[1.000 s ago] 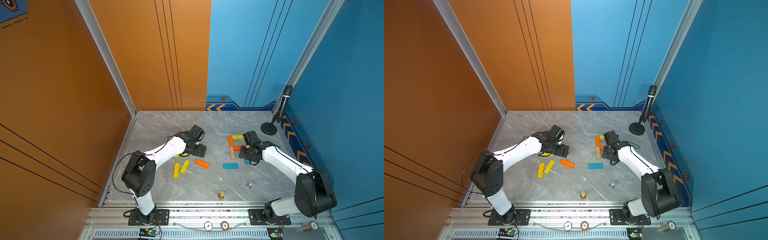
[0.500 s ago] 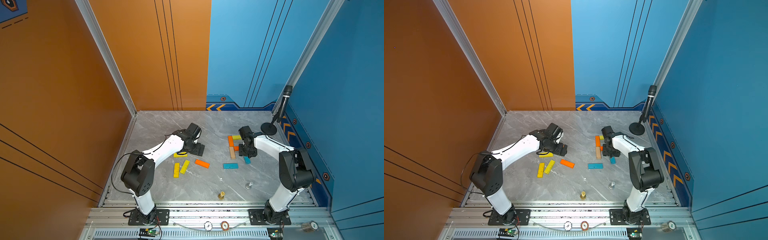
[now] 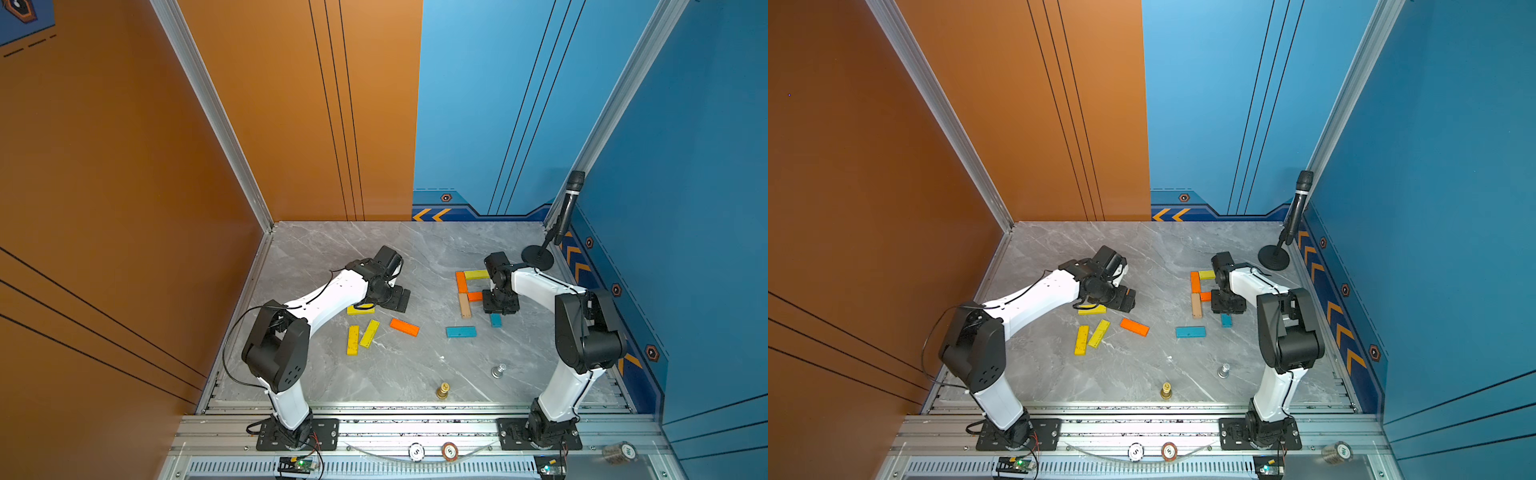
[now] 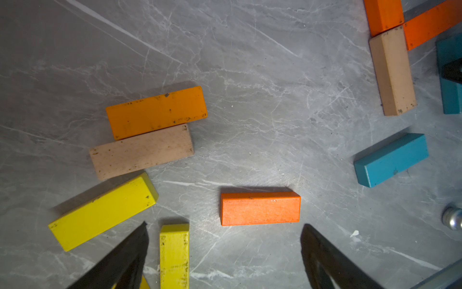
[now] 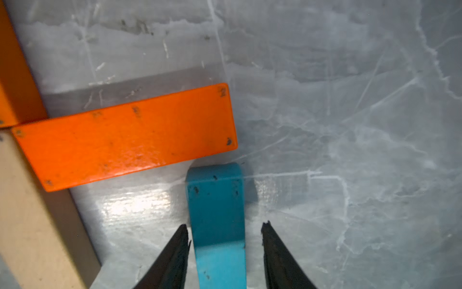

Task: Assemble the number 6 with building blocks
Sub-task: Adjust the building block at the center of the board.

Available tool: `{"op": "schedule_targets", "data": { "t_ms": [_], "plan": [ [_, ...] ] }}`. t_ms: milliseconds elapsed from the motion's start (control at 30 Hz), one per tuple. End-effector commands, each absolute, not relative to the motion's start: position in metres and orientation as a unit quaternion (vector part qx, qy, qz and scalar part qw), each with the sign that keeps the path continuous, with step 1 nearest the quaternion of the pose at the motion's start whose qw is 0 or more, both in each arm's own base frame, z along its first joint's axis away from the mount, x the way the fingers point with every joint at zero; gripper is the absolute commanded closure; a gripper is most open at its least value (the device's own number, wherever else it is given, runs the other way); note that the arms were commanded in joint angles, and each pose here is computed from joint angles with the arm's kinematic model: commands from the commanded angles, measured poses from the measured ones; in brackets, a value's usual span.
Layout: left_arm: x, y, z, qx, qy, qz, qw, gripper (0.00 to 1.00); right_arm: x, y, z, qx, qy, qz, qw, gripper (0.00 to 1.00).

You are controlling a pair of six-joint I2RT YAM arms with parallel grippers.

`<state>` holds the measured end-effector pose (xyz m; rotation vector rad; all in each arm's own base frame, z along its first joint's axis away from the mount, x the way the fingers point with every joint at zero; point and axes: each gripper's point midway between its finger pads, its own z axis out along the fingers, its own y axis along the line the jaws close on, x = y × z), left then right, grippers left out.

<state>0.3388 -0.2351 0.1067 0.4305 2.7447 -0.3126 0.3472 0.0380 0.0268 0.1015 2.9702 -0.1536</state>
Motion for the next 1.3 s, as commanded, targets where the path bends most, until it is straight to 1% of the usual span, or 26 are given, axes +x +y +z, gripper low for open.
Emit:
{"op": "schedule_targets", "data": {
  "t_ms": [0, 367, 567, 900, 1267],
  "plan": [
    [0.340, -0.237, 0.100, 0.155, 0.967, -0.115, 0.163, 0.05, 0.342, 0.043, 0.022, 0.013, 0.997, -0.034, 0.064, 0.53],
    [0.342, -0.238, 0.092, 0.150, 0.970, -0.121, 0.150, 0.05, 0.346, 0.044, 0.021, -0.002, 0.997, -0.032, 0.064, 0.66],
    [0.343, -0.239, 0.091, 0.148, 0.970, -0.124, 0.148, 0.05, 0.349, 0.040, 0.021, 0.000, 0.997, -0.037, 0.068, 0.70],
    [0.343, -0.240, 0.090, 0.147, 0.970, -0.126, 0.146, 0.05, 0.355, 0.039, 0.022, 0.005, 0.997, -0.032, 0.074, 0.70],
    [0.343, -0.241, 0.089, 0.146, 0.970, -0.130, 0.144, 0.06, 0.360, 0.044, 0.025, 0.008, 0.997, -0.017, 0.081, 0.66]
  ]
}}
